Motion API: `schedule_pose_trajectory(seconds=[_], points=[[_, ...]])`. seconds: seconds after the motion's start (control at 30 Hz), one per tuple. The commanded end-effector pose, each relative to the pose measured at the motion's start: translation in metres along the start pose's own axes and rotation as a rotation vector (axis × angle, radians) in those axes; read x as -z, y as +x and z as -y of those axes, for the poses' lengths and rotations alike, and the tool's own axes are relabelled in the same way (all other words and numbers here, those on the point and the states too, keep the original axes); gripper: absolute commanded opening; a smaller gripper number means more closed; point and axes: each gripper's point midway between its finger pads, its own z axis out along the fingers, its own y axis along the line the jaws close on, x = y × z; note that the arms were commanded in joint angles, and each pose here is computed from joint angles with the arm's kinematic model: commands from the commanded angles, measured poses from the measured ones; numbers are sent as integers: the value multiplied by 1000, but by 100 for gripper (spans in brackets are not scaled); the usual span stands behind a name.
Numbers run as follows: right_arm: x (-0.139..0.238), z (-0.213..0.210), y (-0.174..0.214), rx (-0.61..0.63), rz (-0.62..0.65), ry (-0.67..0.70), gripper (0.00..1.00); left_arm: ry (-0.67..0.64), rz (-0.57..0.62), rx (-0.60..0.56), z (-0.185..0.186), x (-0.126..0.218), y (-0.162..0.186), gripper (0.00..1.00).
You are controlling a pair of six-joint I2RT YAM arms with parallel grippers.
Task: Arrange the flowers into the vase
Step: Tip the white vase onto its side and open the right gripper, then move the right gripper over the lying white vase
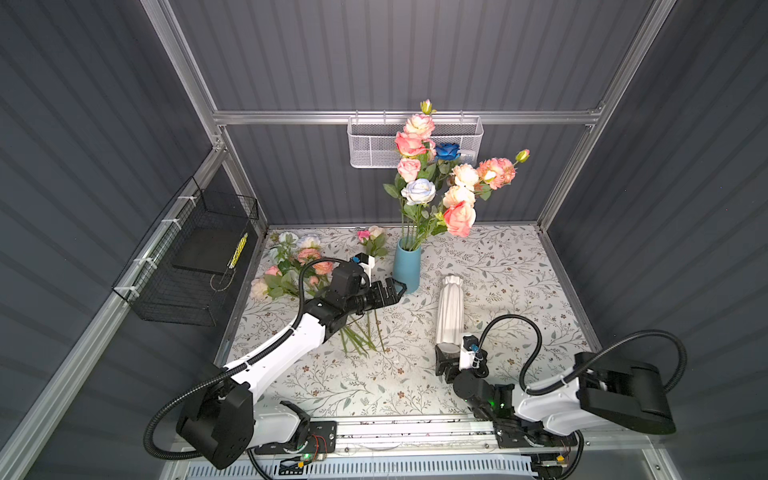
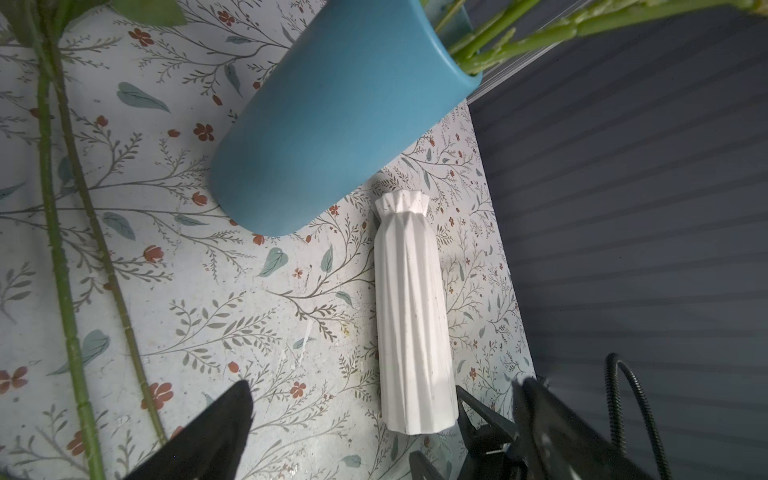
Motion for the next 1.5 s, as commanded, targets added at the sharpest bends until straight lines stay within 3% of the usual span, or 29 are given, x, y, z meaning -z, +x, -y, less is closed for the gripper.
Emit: schedule_pose_trajectory(seconds=[0.0, 0.33, 0.47, 0.67, 0.77, 1.0, 1.17, 1.47], points=[[9, 10, 22, 24, -165, 17, 99, -52, 0, -6, -13, 2, 5, 100], [15, 57, -42, -417, -371, 55, 99, -28, 11, -33, -9, 11, 8, 100], [-2, 52, -57, -539, -544, 30, 99, -15, 6, -40, -11, 16, 15, 100], [-39, 41, -85, -579, -583, 51, 99, 17, -1, -58, -11, 25, 26, 100], [-59, 53, -84, -615, -613, 124, 99, 23, 5, -64, -11, 31, 29, 100], [-84, 81, -63, -577, -796, 301, 99, 48, 23, -69, -8, 42, 34, 100], [-110, 82, -63, -533, -821, 312, 99, 61, 33, -64, -11, 44, 38, 100], [-138, 83, -29, -497, -943, 350, 99, 54, 32, -73, -12, 46, 39, 100]])
